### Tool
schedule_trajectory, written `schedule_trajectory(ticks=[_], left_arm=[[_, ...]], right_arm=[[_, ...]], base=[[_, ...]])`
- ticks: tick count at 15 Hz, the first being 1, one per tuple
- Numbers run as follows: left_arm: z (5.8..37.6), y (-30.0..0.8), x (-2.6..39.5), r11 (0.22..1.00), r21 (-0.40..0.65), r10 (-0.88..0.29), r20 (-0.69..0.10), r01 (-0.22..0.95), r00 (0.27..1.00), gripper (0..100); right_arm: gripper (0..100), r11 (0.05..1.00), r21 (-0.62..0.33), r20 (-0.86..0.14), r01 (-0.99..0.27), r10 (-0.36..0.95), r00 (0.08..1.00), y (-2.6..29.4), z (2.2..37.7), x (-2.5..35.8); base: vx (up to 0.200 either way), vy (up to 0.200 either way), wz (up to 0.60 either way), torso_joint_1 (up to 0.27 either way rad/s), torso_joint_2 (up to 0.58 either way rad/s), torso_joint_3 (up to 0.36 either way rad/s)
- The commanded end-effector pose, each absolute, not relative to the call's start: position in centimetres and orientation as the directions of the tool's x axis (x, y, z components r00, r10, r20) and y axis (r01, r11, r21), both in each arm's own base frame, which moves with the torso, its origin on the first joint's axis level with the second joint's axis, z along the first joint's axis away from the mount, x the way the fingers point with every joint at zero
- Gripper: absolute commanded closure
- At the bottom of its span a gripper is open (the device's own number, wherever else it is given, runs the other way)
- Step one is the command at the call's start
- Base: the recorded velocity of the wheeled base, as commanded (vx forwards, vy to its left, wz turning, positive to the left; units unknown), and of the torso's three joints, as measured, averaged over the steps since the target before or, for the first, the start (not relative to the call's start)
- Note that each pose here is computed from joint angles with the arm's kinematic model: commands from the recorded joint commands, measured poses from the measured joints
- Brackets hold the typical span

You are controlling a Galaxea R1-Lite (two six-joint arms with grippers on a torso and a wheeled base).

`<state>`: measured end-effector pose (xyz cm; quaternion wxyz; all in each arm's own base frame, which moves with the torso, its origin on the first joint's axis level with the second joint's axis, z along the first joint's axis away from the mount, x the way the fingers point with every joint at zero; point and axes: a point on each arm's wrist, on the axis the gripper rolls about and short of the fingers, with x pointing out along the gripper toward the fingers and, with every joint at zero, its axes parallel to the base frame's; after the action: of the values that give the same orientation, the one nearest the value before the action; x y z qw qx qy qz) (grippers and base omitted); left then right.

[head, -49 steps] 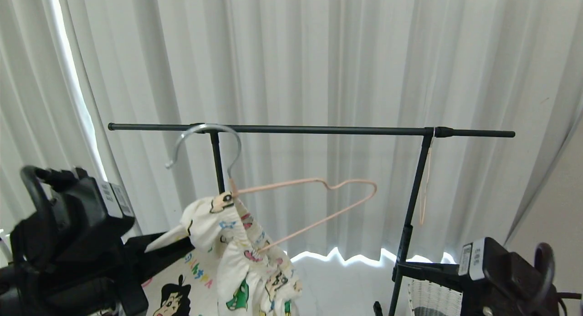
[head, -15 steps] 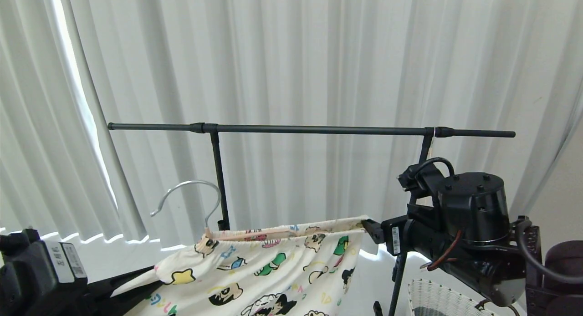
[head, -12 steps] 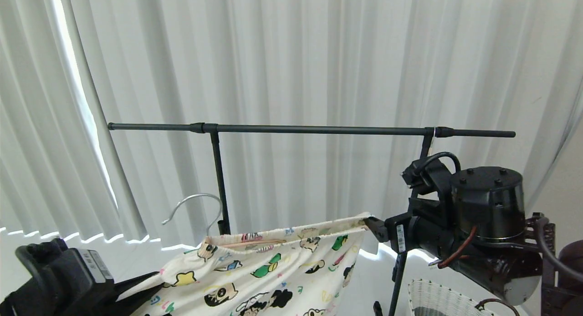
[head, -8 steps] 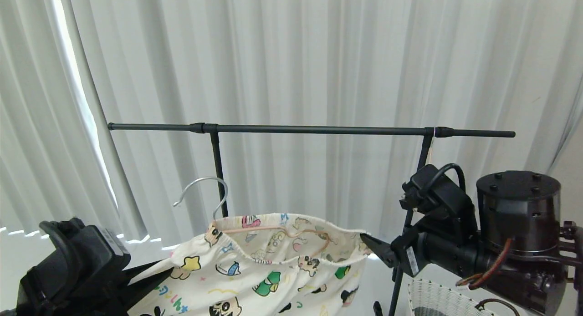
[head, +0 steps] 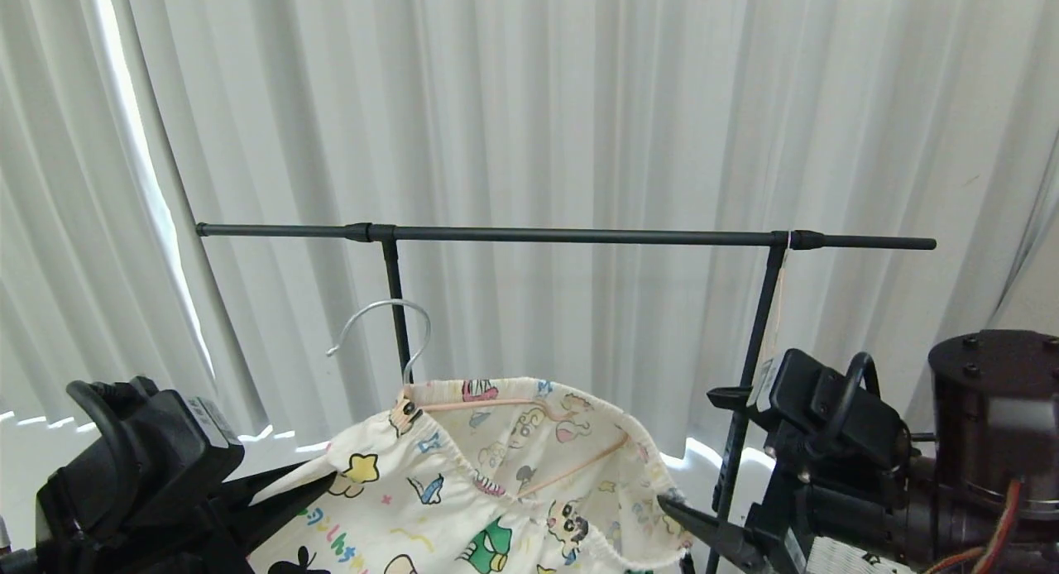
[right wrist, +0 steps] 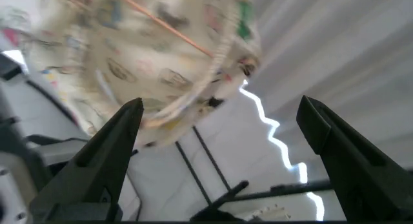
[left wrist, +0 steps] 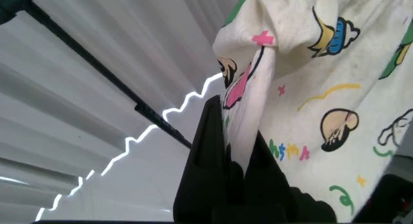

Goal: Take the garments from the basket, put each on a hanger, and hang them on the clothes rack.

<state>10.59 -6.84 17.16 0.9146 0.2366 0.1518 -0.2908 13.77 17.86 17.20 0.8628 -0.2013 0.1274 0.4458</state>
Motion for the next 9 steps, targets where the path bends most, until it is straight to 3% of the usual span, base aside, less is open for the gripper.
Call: schedule_trajectory(ticks=[1, 4, 6, 9], left_arm=[[17.1, -7.1, 10.8, 0.712, 0.343, -0.464, -0.426, 0.613, 0.777, 100], [15.8, -6.4, 10.8, 0.748, 0.363, -0.371, -0.466, 0.556, 0.803, 100], [16.1, -6.6, 10.5, 0.735, 0.361, -0.401, -0.451, 0.574, 0.797, 100], [16.4, -8.3, 8.8, 0.606, 0.352, -0.570, -0.435, 0.714, 0.698, 100]], right_arm=[[0, 0.459, -0.228, -0.387, -0.859, 0.766, 0.513, 18.0, 18.5, 12.3], [0, 0.411, -0.280, -0.350, -0.868, 0.798, 0.491, 18.9, 19.7, 12.1], [0, 0.397, -0.303, -0.351, -0.866, 0.798, 0.489, 19.1, 19.7, 12.2], [0, 0.363, -0.288, -0.388, -0.886, 0.802, 0.455, 20.2, 19.2, 12.8]], base=[[0.000, 0.000, 0.00, 0.000, 0.00, 0.000], [0.000, 0.000, 0.00, 0.000, 0.00, 0.000], [0.000, 0.000, 0.00, 0.000, 0.00, 0.000], [0.000, 0.000, 0.00, 0.000, 0.00, 0.000]])
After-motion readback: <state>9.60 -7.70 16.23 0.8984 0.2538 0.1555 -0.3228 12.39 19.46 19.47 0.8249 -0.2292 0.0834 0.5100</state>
